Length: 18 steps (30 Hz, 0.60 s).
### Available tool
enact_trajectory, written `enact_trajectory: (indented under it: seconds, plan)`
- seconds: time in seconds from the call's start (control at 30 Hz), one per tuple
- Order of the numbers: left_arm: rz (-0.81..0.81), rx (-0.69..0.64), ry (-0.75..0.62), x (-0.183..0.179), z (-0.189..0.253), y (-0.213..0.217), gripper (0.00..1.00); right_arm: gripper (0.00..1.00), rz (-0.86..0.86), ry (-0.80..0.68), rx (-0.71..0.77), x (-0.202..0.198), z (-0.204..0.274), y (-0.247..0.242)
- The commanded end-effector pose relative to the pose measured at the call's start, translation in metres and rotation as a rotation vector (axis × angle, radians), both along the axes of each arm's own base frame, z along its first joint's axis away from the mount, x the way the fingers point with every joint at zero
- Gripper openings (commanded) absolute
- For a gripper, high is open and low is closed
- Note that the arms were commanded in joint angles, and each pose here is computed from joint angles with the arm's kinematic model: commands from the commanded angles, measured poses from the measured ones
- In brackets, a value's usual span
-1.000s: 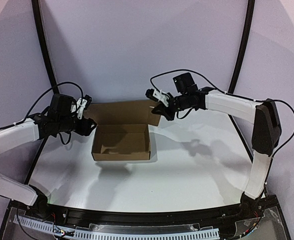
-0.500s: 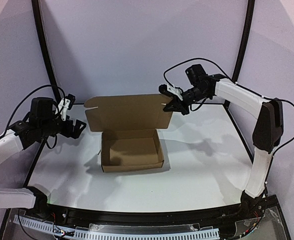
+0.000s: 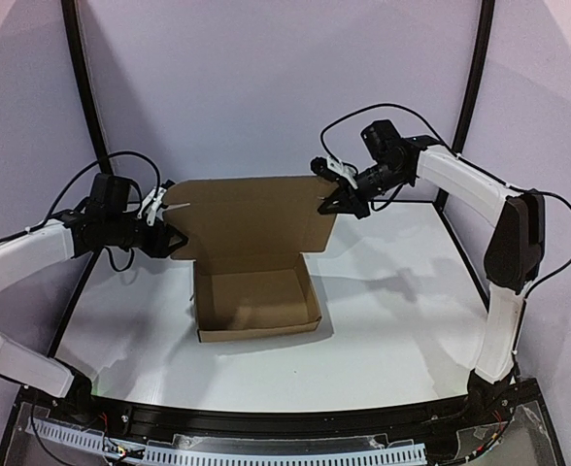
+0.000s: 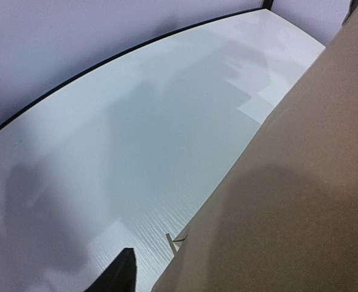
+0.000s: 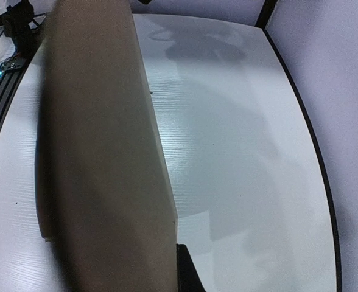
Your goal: Fold the paper box
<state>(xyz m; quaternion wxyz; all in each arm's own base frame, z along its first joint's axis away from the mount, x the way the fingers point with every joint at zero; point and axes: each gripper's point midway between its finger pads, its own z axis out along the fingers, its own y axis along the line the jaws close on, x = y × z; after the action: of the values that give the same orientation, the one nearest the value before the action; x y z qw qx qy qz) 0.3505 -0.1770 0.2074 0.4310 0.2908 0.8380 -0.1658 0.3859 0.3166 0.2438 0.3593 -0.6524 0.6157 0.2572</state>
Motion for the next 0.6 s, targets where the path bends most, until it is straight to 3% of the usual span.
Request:
enact_trajectory:
  seconds: [0.0,0.1,0.27,0.4,0.57]
  plan:
    - [-0.048,-0.085,-0.006,0.003,0.018,-0.015,0.48,0.00,-0.057,-0.006,0.004,0.007,0.000,-0.003]
    - [-0.045,-0.131,0.022,0.006,0.017,-0.021,0.35,0.00,-0.134,-0.008,-0.002,0.019,-0.001,-0.005]
    - [0.136,-0.218,0.060,0.029,0.019,-0.013,0.04,0.00,-0.415,0.030,0.080,0.040,0.014,0.000]
    - [0.253,-0.309,0.009,0.040,0.027,-0.003,0.01,0.00,-0.536,0.015,0.127,0.031,0.012,0.022]
    - [0.373,-0.373,-0.072,0.042,0.044,-0.005,0.01,0.00,-0.823,0.024,0.125,0.033,0.006,0.026]
